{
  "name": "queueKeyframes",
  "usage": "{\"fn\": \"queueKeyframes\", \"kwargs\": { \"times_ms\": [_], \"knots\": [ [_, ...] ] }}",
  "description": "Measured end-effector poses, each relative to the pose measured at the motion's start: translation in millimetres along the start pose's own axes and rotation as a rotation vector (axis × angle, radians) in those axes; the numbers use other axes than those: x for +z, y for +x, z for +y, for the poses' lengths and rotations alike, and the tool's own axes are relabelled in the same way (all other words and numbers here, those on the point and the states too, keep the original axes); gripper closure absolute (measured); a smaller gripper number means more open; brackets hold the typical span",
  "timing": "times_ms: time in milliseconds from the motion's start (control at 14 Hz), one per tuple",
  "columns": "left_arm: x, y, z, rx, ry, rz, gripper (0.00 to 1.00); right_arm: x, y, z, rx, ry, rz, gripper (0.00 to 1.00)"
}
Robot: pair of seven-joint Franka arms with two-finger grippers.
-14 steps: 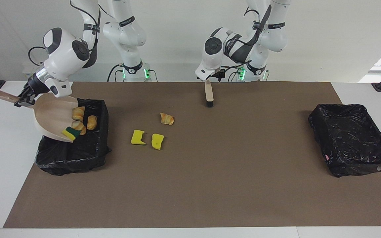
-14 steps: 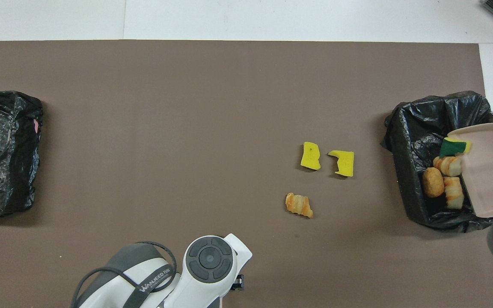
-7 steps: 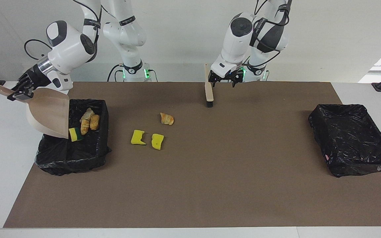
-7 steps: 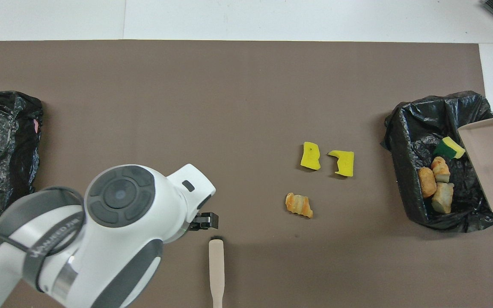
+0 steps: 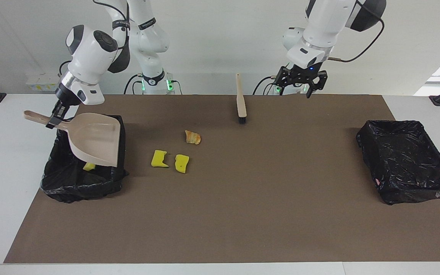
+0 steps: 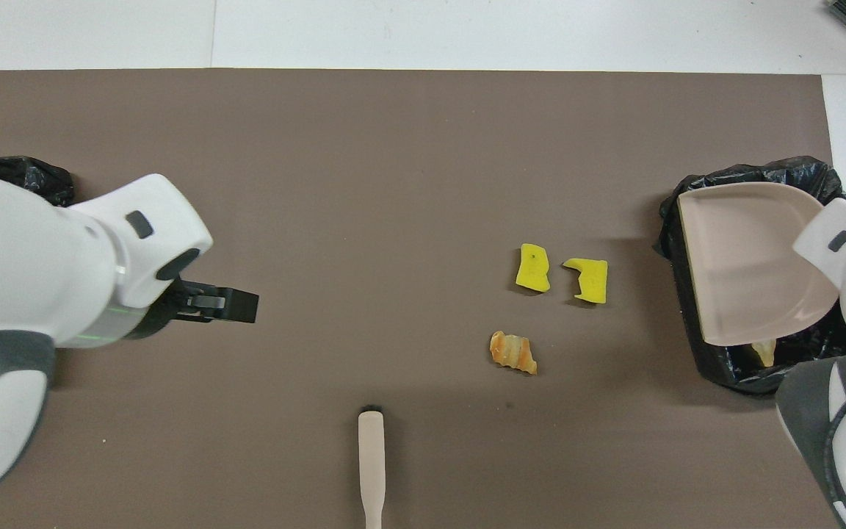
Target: Sweep and dump trash in bin
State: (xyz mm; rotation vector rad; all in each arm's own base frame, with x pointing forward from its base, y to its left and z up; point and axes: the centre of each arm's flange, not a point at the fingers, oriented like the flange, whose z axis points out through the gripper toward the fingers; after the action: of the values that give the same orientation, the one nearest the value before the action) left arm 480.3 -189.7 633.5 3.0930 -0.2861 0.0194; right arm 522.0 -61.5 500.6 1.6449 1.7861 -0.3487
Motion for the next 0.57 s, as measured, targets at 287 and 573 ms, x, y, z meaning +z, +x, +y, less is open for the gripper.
{"fn": "queueKeyframes", "kwargs": {
  "times_ms": [287,573],
  "knots": [
    [-40.0,3.5,-78.2,-0.015,0.009,0.035,0.00,0.6,21.7,2.4,0.330,0.119,0.254,0.67],
    [-51.3,-0.6,-133.2,-0.091,0.013,0.030,0.00,-38.4,82.2,11.7,0.784,0.376,0.293,0.67]
  ]
}}
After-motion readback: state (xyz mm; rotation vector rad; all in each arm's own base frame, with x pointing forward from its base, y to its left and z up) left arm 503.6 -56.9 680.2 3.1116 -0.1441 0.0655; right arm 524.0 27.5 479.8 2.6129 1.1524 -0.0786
